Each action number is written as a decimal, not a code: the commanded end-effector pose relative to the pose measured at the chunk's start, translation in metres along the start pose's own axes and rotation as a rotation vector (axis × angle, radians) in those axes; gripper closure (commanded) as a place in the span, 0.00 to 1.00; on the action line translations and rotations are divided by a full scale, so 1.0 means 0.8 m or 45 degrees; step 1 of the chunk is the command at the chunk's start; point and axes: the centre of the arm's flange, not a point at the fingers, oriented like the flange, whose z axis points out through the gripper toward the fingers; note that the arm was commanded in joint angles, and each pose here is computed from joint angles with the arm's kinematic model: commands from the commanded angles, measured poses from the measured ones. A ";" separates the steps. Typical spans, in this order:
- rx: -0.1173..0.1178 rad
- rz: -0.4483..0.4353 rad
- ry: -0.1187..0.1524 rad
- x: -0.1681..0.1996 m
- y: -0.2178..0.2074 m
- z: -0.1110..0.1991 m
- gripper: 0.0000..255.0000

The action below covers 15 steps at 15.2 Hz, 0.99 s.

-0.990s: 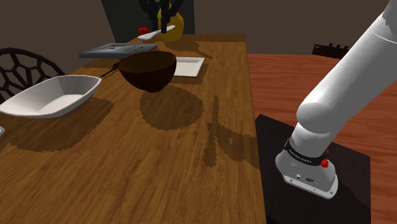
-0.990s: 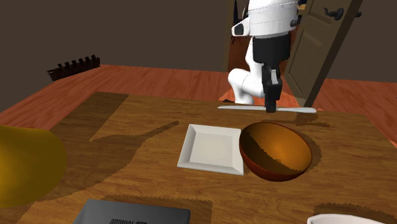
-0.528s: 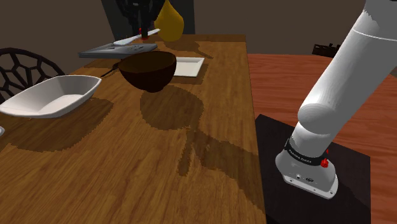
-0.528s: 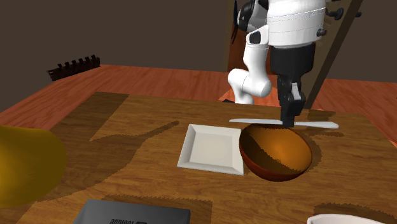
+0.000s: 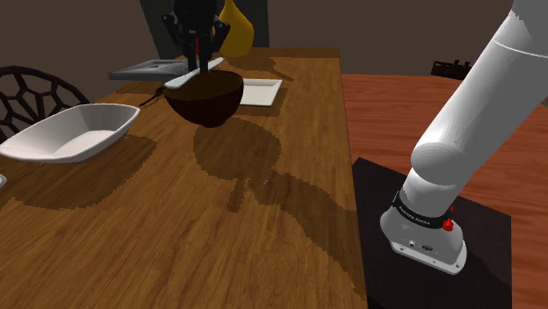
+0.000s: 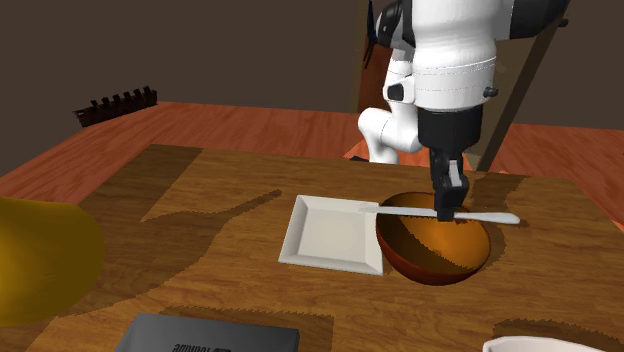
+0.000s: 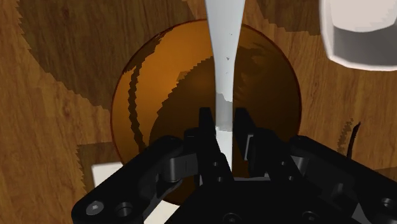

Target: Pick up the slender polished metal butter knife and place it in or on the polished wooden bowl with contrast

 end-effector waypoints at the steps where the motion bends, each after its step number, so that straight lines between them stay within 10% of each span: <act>1: 0.001 0.000 0.000 0.003 0.002 0.014 1.00; 11: 0.001 0.000 0.000 0.007 0.005 0.034 1.00; 12: 0.001 0.000 0.000 0.007 0.004 0.034 0.00; 15: 0.001 0.000 0.000 0.008 0.004 0.034 0.00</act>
